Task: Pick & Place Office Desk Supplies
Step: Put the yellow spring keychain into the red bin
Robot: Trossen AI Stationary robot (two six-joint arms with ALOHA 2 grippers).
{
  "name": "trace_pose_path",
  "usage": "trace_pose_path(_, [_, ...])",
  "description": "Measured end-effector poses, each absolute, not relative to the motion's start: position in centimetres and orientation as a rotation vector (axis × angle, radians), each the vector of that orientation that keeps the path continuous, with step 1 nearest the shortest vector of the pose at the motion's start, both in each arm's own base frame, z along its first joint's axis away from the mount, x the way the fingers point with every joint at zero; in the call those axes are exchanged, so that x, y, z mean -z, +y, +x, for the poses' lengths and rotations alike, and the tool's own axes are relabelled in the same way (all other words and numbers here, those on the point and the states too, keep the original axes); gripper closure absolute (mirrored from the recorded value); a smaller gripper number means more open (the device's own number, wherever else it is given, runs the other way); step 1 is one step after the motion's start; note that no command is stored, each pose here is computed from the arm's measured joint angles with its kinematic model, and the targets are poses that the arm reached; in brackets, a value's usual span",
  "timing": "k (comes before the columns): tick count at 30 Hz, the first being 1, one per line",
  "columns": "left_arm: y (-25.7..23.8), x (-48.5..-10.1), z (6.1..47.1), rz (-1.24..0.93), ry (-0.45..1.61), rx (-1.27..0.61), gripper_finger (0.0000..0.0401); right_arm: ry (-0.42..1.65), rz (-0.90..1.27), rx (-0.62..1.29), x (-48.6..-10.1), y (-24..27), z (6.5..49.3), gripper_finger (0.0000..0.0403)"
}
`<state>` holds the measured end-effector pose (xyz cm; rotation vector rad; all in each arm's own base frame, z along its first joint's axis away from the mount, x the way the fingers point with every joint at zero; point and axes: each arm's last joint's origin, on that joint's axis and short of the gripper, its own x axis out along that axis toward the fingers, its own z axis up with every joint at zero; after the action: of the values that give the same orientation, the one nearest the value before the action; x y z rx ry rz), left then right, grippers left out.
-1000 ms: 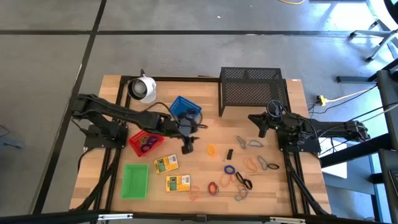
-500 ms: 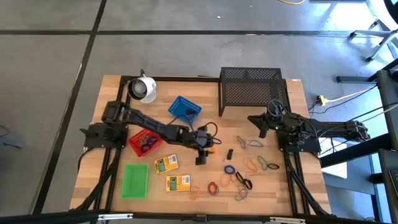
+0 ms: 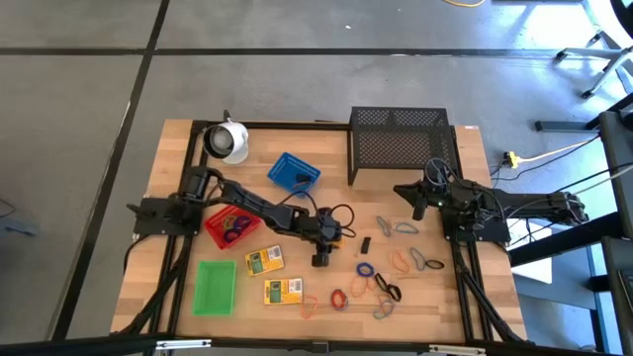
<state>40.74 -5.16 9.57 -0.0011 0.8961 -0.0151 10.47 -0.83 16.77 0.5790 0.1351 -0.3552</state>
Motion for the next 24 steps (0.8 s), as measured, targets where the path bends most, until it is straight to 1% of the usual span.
trace_pose_path(3, [-5.1, -9.5, 40.6, -0.018, 0.916, 0.007, 0.0300, 0.140, 0.578, 0.357, -16.7, -0.8, 10.5, 0.0353])
trace_pose_path(7, [-5.0, -9.5, 40.6, -0.031, 0.919, 0.002, 0.0364, 0.151, 0.576, 0.360, -16.6, -0.8, 10.4, 0.0353])
trace_pose_path(9, [-4.9, -9.7, 40.5, -0.050, 0.914, -0.008, 0.0384, 0.152, 0.576, 0.361, -16.6, -0.8, 10.4, 0.0353])
trace_pose_path(12, [-4.6, -10.6, 40.5, -0.076, 0.886, -0.012, 0.0384, 0.152, 0.575, 0.361, -16.6, -0.8, 10.4, 0.0353])
trace_pose_path(16, [-4.0, -12.7, 40.0, -0.040, 0.853, -0.002, 0.0379, 0.151, 0.575, 0.364, -16.6, -0.8, 10.4, 0.0353])
trace_pose_path(20, [-3.3, -17.7, 39.7, -0.030, 0.708, 0.000, 0.0382, 0.155, 0.574, 0.365, -16.6, -0.8, 10.4, 0.0353])
trace_pose_path(24, [-2.9, -22.0, 38.7, -0.016, 0.595, -0.012, 0.0381, 0.158, 0.573, 0.366, -16.5, -0.8, 10.4, 0.0353])
